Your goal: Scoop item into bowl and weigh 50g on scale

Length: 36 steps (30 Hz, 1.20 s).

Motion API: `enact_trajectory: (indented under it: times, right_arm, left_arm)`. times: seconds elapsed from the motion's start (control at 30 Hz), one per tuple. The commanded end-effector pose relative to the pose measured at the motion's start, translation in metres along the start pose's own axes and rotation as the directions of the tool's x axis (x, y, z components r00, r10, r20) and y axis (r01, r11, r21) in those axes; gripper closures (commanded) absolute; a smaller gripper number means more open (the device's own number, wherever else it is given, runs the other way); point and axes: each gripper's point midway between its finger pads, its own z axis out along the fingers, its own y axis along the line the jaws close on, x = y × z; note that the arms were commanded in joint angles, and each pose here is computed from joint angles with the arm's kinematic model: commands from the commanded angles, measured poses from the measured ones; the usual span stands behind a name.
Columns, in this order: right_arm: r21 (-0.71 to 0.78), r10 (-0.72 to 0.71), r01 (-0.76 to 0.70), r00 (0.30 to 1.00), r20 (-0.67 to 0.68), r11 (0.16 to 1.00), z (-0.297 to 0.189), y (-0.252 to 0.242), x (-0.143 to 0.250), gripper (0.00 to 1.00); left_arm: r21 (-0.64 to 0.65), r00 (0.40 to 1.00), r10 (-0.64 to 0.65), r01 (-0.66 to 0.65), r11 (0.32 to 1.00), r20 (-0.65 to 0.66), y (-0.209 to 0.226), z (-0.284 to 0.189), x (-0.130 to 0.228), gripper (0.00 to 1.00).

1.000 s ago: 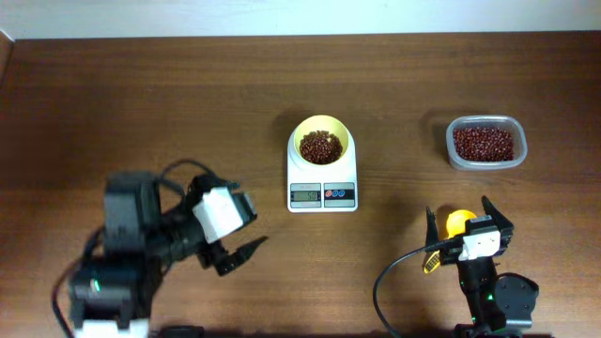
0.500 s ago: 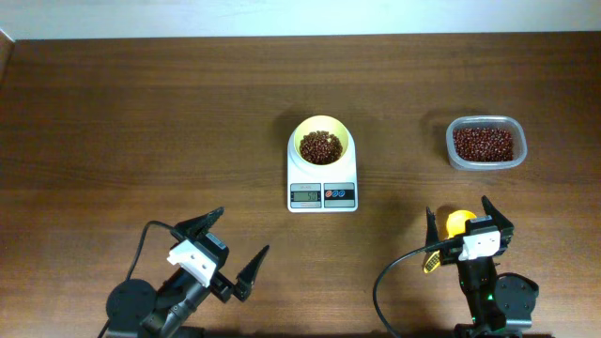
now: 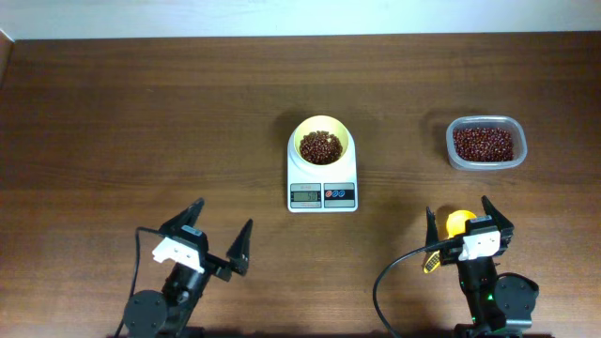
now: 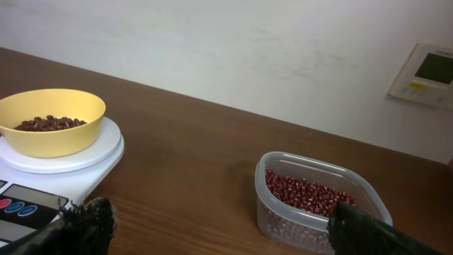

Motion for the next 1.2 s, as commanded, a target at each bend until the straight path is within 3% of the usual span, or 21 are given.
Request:
enact_trajectory:
  times: [0.0,0.73,1.17]
  right_arm:
    - [0.008,0.012,-0.012,1.0,-0.007,1.0,0.0,-0.001,0.003,0.01]
    - [0.008,0.012,-0.012,1.0,-0.007,1.0,0.0,-0.001,0.003,0.01]
    - [0.008,0.013,-0.013,1.0,-0.007,1.0,0.0,-0.001,0.003,0.01]
  left_arm:
    - [-0.134,0.999,-0.031,0.033,0.99,0.01,0.024,-0.001,0.005,0.01]
    - [-0.196,0.997,-0.039,0.026,0.98,-0.063,0.045,0.007,0.057,0.01]
    - [-0.246,0.999,-0.023,0.011,0.969,-0.045,0.054,0.007,0.057,0.01]
